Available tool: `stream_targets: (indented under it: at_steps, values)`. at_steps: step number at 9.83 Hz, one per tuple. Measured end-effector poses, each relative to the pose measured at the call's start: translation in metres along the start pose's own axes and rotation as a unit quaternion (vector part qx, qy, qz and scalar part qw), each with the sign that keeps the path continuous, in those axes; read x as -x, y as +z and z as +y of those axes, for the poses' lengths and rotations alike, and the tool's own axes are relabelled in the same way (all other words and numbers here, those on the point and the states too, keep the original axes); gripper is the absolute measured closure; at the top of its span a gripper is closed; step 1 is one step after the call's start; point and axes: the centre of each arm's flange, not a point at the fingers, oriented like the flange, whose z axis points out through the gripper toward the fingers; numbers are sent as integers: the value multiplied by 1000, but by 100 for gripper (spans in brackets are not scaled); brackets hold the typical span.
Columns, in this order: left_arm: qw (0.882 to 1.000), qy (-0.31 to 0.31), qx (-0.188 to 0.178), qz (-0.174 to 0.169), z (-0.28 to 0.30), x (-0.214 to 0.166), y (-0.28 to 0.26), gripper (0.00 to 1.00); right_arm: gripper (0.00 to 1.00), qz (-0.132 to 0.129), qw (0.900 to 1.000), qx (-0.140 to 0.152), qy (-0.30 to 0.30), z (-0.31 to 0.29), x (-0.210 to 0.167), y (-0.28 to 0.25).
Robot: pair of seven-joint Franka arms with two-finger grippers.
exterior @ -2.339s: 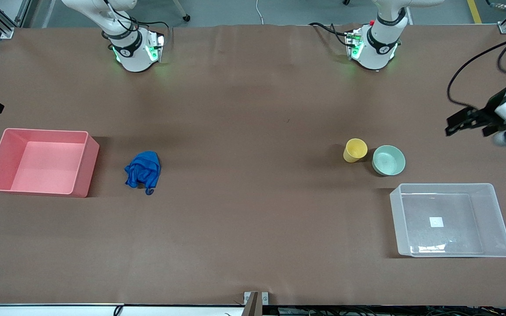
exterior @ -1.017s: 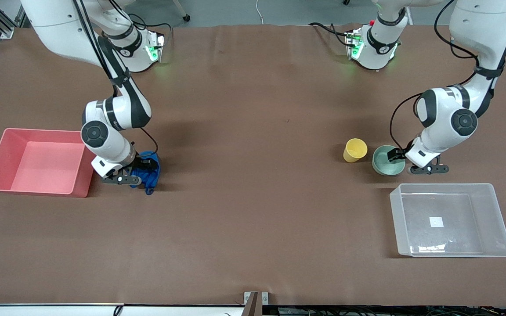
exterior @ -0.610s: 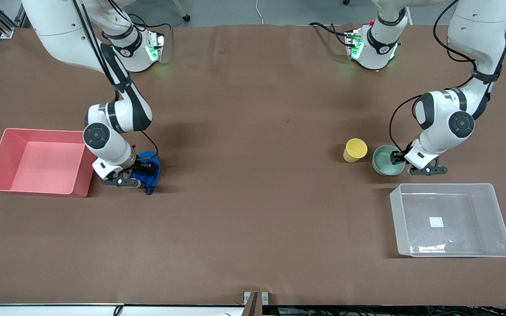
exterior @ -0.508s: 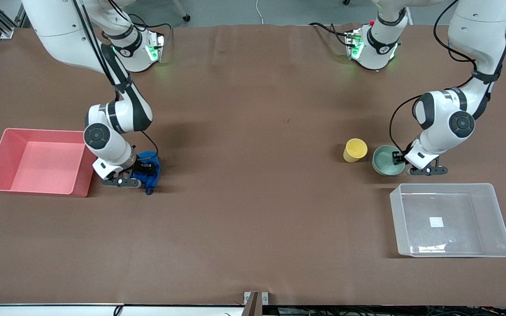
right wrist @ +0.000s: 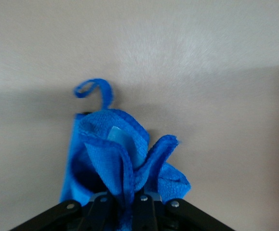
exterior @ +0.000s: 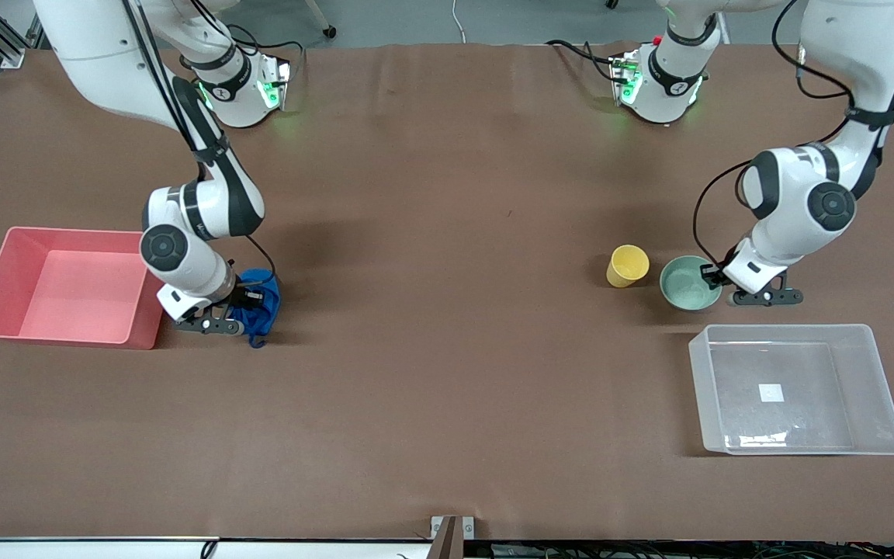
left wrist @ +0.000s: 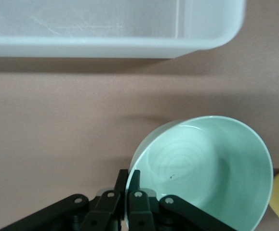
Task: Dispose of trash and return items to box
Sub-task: 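Carry the cloth into the pink bin while the left gripper carries the bowl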
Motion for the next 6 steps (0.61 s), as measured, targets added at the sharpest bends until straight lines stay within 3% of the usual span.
stream_targets:
  at_steps: [2,3,4,6]
  values:
    - [1000,1,2,17,1,-15,-48,96,87,-37,999,9,20,25,-28,-119]
    - [1000,1,2,25,1,-30,-73,96,87,-36,999,16,16,63,-37,-179]
    - [999,-1,4,35,0,-48,-99,96,87,-30,999,25,-2,114,-40,-211]
    - [999,-5,12,52,-7,-90,-134,96,87,-40,998,34,-36,226,-39,-199]
